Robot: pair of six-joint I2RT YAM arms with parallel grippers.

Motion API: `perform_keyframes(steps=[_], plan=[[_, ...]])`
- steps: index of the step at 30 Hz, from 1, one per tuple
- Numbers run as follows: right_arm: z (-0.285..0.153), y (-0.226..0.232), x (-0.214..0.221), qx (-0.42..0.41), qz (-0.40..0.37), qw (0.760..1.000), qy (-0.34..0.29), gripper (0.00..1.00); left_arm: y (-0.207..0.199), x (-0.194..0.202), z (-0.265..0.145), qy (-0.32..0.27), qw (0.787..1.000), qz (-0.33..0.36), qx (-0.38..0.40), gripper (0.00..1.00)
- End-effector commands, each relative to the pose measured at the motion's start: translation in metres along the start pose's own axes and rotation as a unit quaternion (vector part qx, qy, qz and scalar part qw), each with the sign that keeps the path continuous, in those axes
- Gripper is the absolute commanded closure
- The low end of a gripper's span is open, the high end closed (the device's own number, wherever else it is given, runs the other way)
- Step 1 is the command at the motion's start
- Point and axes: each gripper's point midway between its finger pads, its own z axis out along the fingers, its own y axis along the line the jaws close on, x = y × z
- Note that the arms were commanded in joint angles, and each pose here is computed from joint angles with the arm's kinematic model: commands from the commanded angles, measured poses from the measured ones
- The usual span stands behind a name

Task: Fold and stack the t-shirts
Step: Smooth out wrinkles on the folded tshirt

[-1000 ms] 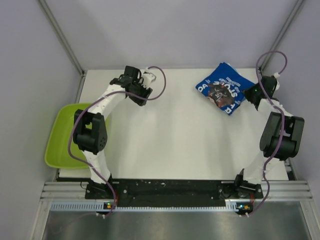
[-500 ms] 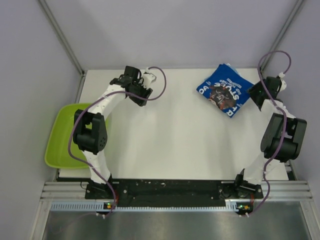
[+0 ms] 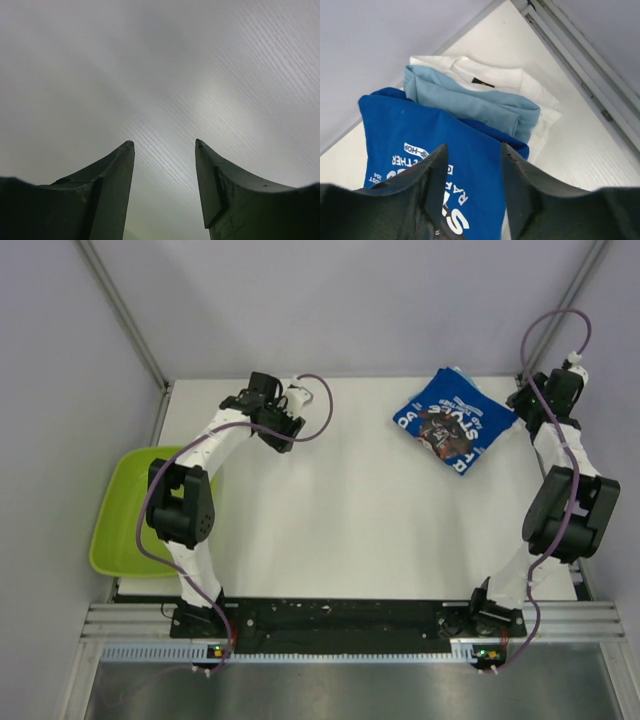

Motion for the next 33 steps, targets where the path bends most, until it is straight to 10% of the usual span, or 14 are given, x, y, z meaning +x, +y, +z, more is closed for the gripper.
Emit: perform_keyframes(steps=[1, 9, 20, 27, 33], plan=[[0.012, -0.022, 0.025, 0.03, -0.005, 0.999, 0.036, 0.62, 0.0, -0.005, -0.003, -0.007, 1.0, 0.006, 0.005, 0.44], [0.041, -0.051, 0.028, 0.069, -0.036, 0.996, 0.053, 0.82, 0.002, -0.001, -0.001, 0.004, 1.0, 0.01, 0.002, 0.44], [0.036, -0.062, 0.018, 0.106, -0.066, 0.99, 0.063, 0.76, 0.006, -0.005, -0.005, 0.001, 1.0, 0.016, -0.006, 0.44], [-0.001, 0.024, -0.048, 0.009, -0.117, 0.993, -0.031, 0.67, 0.01, -0.011, -0.009, -0.006, 1.0, 0.024, -0.016, 0.44], [0.01, 0.141, -0.009, -0.218, -0.04, 0.975, 0.016, 0.78, 0.01, -0.017, -0.013, -0.015, 1.0, 0.021, -0.017, 0.44]])
